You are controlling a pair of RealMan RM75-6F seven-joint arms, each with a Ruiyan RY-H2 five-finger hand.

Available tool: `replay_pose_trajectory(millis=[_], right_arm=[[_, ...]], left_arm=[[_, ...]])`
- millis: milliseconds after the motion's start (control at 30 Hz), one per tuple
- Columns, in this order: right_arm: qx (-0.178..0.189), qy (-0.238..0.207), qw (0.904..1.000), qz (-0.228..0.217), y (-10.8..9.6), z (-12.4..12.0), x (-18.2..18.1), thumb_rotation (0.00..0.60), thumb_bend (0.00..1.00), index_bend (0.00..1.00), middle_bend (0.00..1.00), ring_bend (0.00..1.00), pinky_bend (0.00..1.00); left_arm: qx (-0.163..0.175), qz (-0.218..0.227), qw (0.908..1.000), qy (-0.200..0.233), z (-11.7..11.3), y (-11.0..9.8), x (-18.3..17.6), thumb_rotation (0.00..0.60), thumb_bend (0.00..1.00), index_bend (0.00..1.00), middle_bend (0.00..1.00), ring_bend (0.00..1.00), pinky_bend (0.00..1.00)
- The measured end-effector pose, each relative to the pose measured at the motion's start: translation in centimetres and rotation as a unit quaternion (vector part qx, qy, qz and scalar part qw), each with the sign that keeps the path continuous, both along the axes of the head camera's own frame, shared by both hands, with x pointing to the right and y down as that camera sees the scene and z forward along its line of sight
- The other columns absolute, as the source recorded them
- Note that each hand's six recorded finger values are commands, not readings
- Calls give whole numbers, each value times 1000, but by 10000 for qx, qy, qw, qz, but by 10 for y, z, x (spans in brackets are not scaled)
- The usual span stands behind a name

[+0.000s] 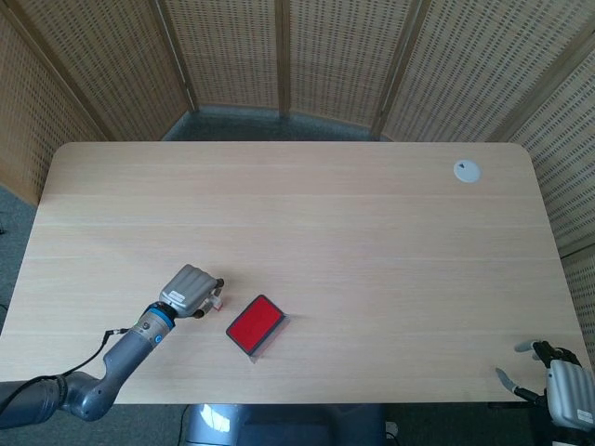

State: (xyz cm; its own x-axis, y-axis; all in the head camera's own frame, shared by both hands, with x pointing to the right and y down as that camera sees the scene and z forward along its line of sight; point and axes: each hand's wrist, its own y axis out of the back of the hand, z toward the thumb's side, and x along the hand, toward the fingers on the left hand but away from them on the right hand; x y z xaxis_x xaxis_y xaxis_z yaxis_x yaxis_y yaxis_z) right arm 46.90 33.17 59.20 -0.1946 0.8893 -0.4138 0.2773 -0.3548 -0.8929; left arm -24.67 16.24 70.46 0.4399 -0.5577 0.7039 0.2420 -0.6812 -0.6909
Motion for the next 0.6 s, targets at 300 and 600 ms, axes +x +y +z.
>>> replay_pose_trajectory(millis=[300, 600], right_arm=[[-22, 27, 10000, 2, 0, 0, -2, 425, 221, 429, 420, 456, 306], [-19, 41, 10000, 0, -1, 0, -2, 424, 221, 429, 420, 460, 306]], left_arm=[[-81, -129, 9998, -162, 17, 3, -13, 595, 396, 655, 1000, 1000, 1000], [-61, -193, 9997, -138, 18, 5, -16, 551, 354, 655, 1000, 1000, 1000]])
